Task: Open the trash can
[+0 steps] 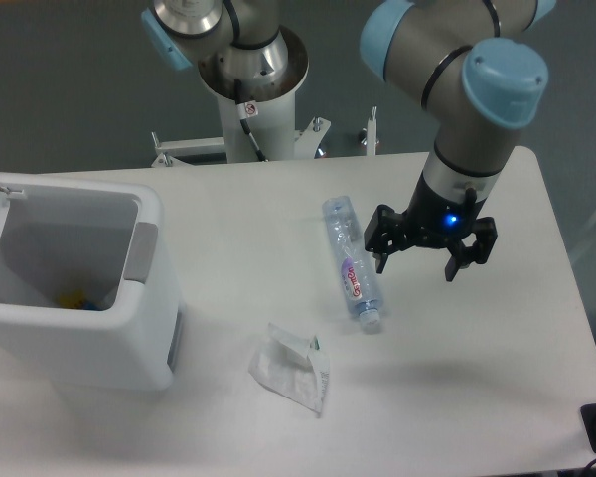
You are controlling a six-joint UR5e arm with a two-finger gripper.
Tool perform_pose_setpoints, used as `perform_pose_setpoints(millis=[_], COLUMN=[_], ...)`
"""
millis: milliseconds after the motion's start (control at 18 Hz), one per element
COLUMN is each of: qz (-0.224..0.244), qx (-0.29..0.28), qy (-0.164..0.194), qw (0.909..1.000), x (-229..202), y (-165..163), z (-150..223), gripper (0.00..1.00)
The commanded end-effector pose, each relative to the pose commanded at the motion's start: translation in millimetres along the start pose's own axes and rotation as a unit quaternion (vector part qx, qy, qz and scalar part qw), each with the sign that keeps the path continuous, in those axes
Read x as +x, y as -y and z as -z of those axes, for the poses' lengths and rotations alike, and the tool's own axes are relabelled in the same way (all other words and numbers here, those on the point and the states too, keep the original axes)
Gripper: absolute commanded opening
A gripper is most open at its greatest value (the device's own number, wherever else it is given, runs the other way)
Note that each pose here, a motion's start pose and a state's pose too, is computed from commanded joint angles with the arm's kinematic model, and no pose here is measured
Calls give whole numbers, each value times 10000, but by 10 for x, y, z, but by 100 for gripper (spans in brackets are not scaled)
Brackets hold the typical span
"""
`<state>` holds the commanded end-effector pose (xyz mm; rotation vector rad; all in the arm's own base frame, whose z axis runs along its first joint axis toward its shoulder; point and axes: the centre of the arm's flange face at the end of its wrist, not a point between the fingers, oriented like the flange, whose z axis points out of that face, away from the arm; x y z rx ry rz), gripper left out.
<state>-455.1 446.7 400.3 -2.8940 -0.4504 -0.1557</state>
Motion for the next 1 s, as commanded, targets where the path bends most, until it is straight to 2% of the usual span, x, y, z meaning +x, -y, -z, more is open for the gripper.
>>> perform_pose_setpoints(millis=[111,222,278,444,667,833,1000], qz=[-219,-738,-1089,-1657,-1851,-1858,-2108], qx=[51,-117,-330,-408,-521,-824,-999], qy=[61,299,342,629,778,1055,995], qw=[9997,9968,9929,9833,9783,9734,9673], x=[93,-15,-280,-901,-1216,-1292,-1287], y=[66,51,65,-60,-185,-205,-266], z=[82,12,-266,-522,-604,-533,-616], gripper=[100,100,100,100,100,100,100])
